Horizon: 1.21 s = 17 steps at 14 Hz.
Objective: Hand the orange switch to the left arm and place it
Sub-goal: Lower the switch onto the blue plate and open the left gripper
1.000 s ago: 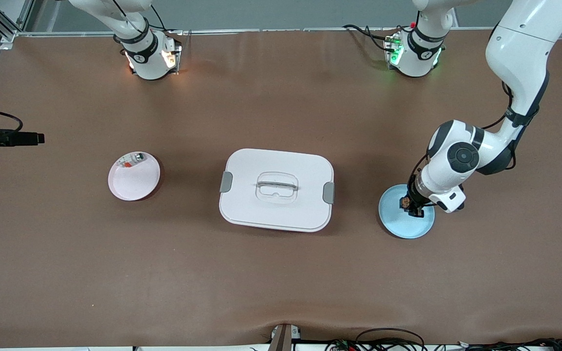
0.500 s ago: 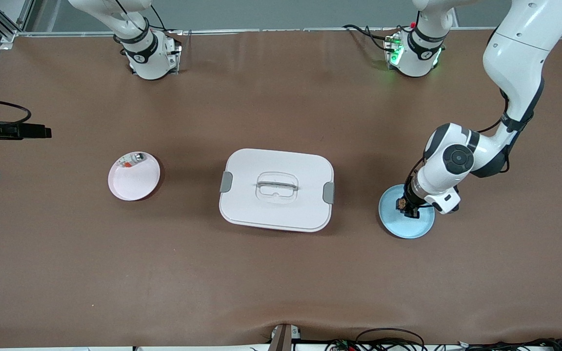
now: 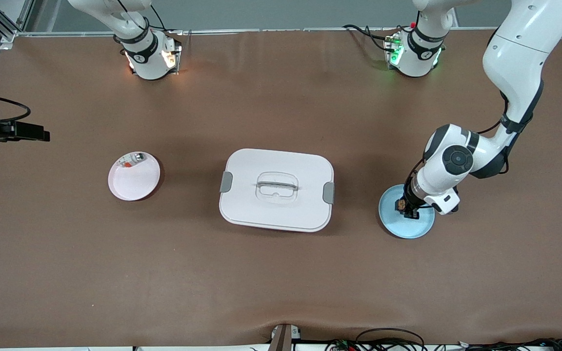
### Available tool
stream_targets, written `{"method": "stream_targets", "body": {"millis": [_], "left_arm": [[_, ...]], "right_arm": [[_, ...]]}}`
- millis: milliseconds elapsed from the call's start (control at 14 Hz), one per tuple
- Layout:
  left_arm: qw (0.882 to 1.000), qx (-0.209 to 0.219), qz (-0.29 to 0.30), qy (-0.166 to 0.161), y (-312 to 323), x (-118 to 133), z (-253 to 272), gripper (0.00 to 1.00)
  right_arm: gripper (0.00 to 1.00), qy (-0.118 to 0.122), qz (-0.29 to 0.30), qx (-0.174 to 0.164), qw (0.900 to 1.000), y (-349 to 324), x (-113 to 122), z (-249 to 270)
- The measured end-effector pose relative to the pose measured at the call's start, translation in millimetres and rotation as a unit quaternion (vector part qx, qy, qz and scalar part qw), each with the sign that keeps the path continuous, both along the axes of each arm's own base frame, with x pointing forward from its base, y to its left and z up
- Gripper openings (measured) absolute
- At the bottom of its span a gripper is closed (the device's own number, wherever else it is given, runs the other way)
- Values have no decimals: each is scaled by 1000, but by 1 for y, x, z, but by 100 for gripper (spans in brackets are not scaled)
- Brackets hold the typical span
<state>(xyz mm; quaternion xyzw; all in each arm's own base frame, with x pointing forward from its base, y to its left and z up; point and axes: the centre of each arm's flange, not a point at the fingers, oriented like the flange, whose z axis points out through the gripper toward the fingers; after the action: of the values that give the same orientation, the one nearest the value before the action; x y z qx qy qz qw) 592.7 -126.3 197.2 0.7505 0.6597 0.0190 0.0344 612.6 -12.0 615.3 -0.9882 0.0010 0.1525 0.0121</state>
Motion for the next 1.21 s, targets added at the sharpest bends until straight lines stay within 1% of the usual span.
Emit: {"method": "stream_targets", "body": {"millis": [143,286,357,500,643,929,1214], "left_arm": [[1000,-2,2,-7,0,5,5,75],[1000,-3,5,-15,0,11,11,96],[1000,-4,9,-20,0,14,14,100],[999,-6,16,-28,-1,20,21,100],[999,-7,18,-34,0,24,26,100],[999,-9,23,-36,-1,26,28,100],[999,-11,25,-37,-4,27,29,100]], "right_arm": [[100,-34,-3,1,999,-3,0,-5],[100,-68,-6,2,998,-5,-11,-8],[100,-79,-7,3,997,-6,-20,-8],[100,-89,-8,4,996,-7,-35,-2],[100,-97,-9,4,995,-8,-41,5],[100,-105,-9,3,994,-8,-42,11],[100,-117,-7,3,993,-7,-43,21]]}}
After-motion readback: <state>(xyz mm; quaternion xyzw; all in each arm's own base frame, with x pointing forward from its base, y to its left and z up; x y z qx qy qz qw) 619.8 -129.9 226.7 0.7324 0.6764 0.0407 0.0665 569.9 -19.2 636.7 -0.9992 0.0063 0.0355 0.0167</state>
